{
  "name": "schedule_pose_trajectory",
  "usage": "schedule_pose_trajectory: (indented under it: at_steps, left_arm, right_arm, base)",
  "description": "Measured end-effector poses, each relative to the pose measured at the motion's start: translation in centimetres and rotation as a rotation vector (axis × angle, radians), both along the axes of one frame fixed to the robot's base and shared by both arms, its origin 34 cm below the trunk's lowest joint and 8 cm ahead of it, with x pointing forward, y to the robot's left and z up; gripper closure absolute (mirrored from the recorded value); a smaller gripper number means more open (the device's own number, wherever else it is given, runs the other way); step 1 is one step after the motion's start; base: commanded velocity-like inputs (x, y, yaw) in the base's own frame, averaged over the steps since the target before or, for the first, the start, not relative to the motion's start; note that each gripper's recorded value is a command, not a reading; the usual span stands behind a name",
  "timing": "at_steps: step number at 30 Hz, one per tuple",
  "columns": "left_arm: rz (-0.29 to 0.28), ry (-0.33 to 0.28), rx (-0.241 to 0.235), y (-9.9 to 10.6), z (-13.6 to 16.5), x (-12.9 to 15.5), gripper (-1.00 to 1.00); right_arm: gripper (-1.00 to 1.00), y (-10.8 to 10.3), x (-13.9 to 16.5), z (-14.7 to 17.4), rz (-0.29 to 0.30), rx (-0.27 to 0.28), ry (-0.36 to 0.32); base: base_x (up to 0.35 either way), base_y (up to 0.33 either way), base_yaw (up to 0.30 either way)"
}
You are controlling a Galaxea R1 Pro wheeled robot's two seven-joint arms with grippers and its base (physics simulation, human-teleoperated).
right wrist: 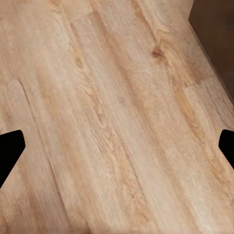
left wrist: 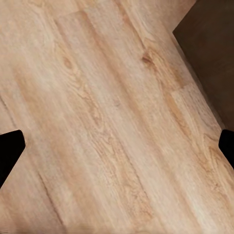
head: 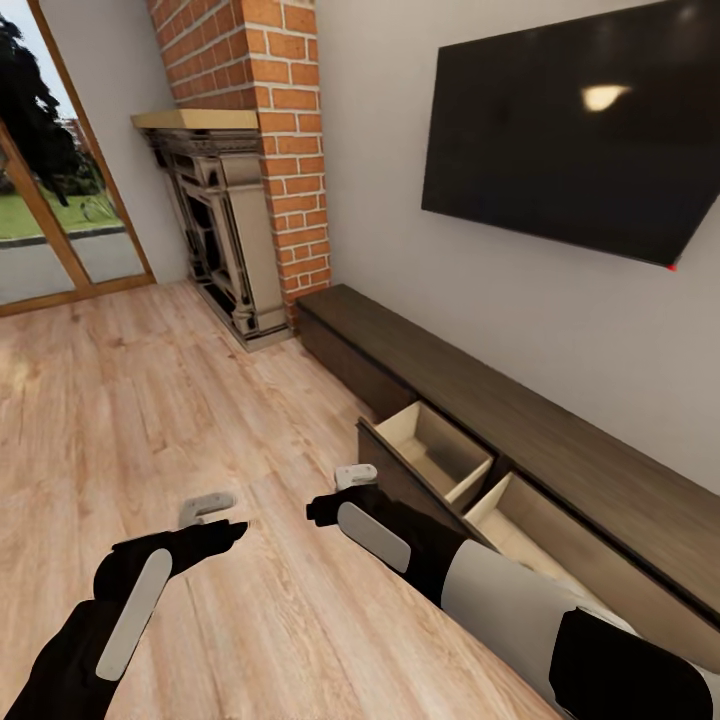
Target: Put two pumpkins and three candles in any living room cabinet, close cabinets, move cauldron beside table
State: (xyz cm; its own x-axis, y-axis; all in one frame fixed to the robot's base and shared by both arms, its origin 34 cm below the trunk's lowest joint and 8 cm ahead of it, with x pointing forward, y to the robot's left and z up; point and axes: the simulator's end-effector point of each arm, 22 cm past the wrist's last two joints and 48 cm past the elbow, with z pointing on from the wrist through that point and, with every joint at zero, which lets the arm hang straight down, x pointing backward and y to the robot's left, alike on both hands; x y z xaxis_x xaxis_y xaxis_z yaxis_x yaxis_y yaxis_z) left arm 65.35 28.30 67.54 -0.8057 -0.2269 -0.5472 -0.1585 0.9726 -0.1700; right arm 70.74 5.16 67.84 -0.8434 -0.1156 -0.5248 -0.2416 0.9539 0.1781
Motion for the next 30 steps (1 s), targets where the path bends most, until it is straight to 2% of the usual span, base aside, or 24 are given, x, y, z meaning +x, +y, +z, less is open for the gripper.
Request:
schedule_pose_trajectory:
  at_steps: [9, 26, 30]
  left_arm:
    - [0.0, 0.0, 0.0, 0.0, 0.0, 0.0, -1.0]
    - [0.0, 0.0, -0.001, -0.03, -0.01, 0.01, -1.0]
    - [0.0, -0.001, -0.001, -0.02, 0.04, 0.02, -1.0]
  right_arm:
    - [-1.0, 0.0, 0.0, 0.0, 0.0, 0.0, 0.0]
    - [-1.0, 0.27, 0.18, 0.22, -0.003, 0.016, -0.01]
    - [-1.0, 0.34, 0.19, 0.3, -0.002, 0.018, -0.011]
  base:
    - [-0.001, 0.001, 0.267]
    - [-0.018, 0.0, 0.018]
    - [-0.088, 0.0, 0.177]
